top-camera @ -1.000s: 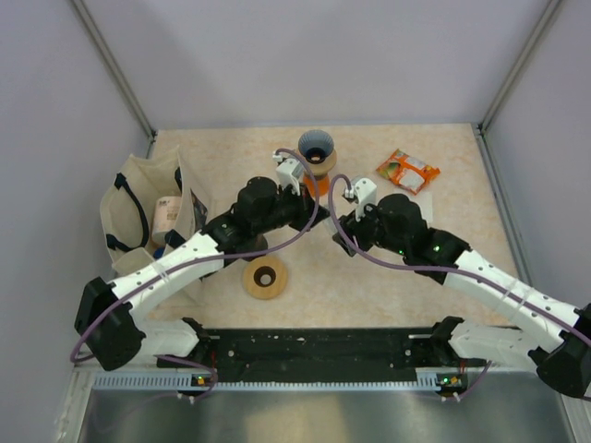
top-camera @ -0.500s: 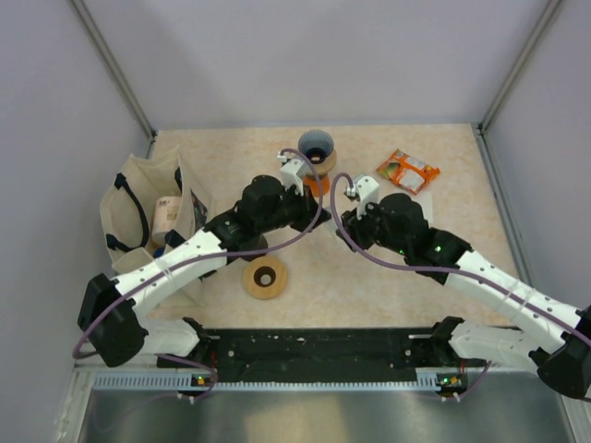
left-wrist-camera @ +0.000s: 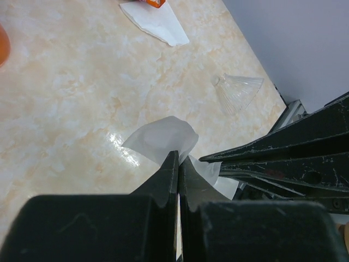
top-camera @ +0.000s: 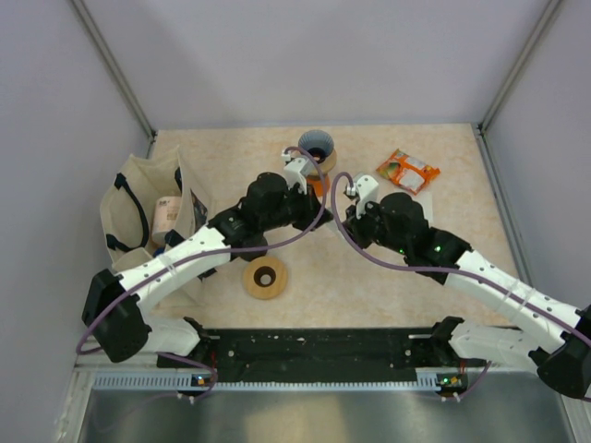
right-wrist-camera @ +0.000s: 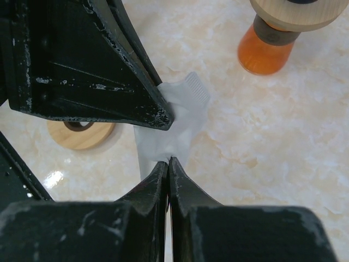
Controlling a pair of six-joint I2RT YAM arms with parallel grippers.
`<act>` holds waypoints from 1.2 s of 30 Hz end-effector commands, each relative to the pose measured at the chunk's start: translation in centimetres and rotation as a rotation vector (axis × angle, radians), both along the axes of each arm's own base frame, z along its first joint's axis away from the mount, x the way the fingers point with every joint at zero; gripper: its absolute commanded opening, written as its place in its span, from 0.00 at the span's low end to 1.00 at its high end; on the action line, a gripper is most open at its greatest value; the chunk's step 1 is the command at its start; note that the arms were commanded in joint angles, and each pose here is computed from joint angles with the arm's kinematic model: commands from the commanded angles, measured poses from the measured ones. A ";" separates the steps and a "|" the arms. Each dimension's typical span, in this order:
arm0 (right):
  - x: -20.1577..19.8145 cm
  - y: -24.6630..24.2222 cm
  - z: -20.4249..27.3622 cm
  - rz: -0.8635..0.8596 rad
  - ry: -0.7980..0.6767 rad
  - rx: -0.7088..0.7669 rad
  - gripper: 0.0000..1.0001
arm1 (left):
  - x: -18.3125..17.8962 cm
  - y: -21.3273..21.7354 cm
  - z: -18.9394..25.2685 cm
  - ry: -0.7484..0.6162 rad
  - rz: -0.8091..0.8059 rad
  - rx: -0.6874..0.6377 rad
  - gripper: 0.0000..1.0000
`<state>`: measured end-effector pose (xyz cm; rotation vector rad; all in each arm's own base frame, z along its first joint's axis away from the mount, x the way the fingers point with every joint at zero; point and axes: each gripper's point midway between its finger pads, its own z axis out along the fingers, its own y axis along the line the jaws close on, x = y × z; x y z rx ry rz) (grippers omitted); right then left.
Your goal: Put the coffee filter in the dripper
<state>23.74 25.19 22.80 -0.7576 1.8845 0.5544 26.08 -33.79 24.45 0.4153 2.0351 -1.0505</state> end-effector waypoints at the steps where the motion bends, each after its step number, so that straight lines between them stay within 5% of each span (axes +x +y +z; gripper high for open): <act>1: -0.1 0.9 1.5 0.014 -0.017 0.057 0.00 | 0.1 -0.4 2.6 -0.043 0.000 -0.043 0.15; 4: 0.8 0.0 1.4 -0.079 -0.013 0.063 0.00 | 0.3 0.3 3.0 -0.056 0.035 -0.040 0.84; 7: 1.6 -1.0 1.4 -0.207 0.023 0.112 0.00 | 0.3 1.3 3.7 -0.092 0.075 -0.048 0.99; 15: 1.1 0.6 3.1 -0.228 0.091 0.356 0.00 | -1.3 1.4 5.0 -0.162 0.012 -0.136 0.97; 36: 1.4 0.9 4.3 -0.277 0.137 0.436 0.00 | -0.8 -1.1 2.5 -0.092 -0.074 -0.089 0.53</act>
